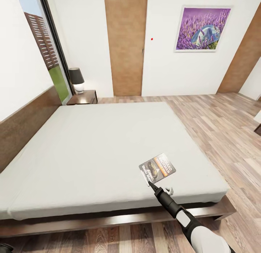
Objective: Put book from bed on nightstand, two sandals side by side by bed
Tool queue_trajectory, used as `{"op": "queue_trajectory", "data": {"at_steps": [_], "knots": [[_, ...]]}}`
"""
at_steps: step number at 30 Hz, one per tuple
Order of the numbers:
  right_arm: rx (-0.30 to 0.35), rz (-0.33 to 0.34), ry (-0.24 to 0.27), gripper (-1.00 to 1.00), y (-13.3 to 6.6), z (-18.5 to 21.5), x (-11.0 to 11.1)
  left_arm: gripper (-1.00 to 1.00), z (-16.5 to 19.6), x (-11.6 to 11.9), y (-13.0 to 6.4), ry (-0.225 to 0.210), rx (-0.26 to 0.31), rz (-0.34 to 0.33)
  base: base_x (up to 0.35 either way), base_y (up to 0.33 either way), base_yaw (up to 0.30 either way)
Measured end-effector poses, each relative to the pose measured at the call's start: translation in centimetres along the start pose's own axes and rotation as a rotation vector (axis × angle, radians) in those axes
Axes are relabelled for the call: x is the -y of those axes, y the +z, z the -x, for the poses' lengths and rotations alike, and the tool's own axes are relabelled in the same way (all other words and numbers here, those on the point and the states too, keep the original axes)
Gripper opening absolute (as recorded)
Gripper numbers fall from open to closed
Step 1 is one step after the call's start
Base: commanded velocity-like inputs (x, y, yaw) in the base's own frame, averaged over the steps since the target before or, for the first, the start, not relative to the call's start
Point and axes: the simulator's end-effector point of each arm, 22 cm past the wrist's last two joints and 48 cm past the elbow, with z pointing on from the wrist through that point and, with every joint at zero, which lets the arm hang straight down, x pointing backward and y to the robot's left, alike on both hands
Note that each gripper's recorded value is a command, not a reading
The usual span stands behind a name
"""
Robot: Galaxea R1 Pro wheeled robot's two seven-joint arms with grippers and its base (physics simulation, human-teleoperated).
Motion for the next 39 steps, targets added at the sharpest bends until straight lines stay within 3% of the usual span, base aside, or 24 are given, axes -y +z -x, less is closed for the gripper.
{"op": "queue_trajectory", "data": {"at_steps": [33, 39], "knots": [[0.008, -0.005, 0.002, -1.00, -1.4, 0.9, -3.4, 1.00, -1.7, -1.5, 1.0, 0.002, -0.014, -0.087, 0.000, 0.000, 0.000], [0.007, -0.005, 0.001, -1.00, -1.7, 0.9, -3.9, 1.00, -1.9, -0.4, 0.9, -0.008, -0.015, -0.164, 0.000, 0.000, 0.000]]}}
